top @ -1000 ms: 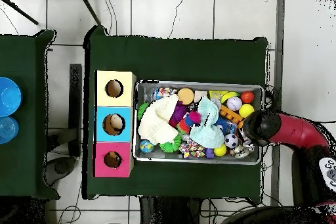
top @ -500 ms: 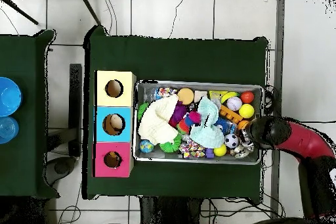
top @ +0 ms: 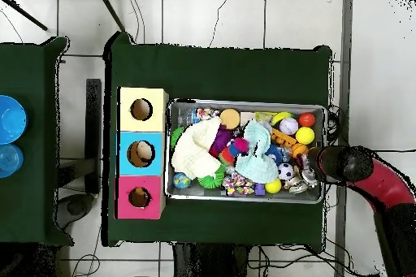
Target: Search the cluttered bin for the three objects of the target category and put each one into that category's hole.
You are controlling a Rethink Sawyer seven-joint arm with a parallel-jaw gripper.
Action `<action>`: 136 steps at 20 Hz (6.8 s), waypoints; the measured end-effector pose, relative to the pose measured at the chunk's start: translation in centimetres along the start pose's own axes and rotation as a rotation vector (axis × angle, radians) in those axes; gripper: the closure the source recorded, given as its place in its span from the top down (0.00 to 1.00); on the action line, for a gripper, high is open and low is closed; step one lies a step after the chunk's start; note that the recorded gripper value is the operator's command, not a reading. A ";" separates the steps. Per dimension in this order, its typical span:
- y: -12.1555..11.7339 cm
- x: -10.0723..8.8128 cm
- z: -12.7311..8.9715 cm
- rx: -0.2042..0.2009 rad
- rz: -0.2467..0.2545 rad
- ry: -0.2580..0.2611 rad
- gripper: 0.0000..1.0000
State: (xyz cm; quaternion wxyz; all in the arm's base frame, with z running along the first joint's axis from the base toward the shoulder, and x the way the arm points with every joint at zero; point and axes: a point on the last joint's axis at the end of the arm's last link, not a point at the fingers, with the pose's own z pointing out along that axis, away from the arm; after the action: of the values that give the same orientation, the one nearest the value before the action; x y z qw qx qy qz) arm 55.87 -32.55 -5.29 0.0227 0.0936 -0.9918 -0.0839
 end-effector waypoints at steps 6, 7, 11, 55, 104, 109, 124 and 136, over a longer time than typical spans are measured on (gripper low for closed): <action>0.7 -0.2 1.2 -0.026 -0.005 0.002 1.00; 0.7 -0.3 1.3 -0.025 -0.007 0.005 1.00; 1.4 -1.2 1.3 0.000 -0.062 0.093 1.00; 12.7 -9.3 -3.7 0.551 -0.656 0.438 1.00; 8.3 -2.9 0.2 0.491 -0.570 0.598 1.00; 8.1 -3.1 0.5 0.495 -0.557 0.637 1.00; 8.6 -2.9 1.4 0.415 -0.424 0.876 1.00; 4.8 -3.6 1.9 0.436 -0.423 0.562 1.00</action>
State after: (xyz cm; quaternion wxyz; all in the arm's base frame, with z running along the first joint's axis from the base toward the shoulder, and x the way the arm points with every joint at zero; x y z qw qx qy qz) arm 58.45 -26.92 -6.41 0.2546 0.3173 -0.9004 0.1542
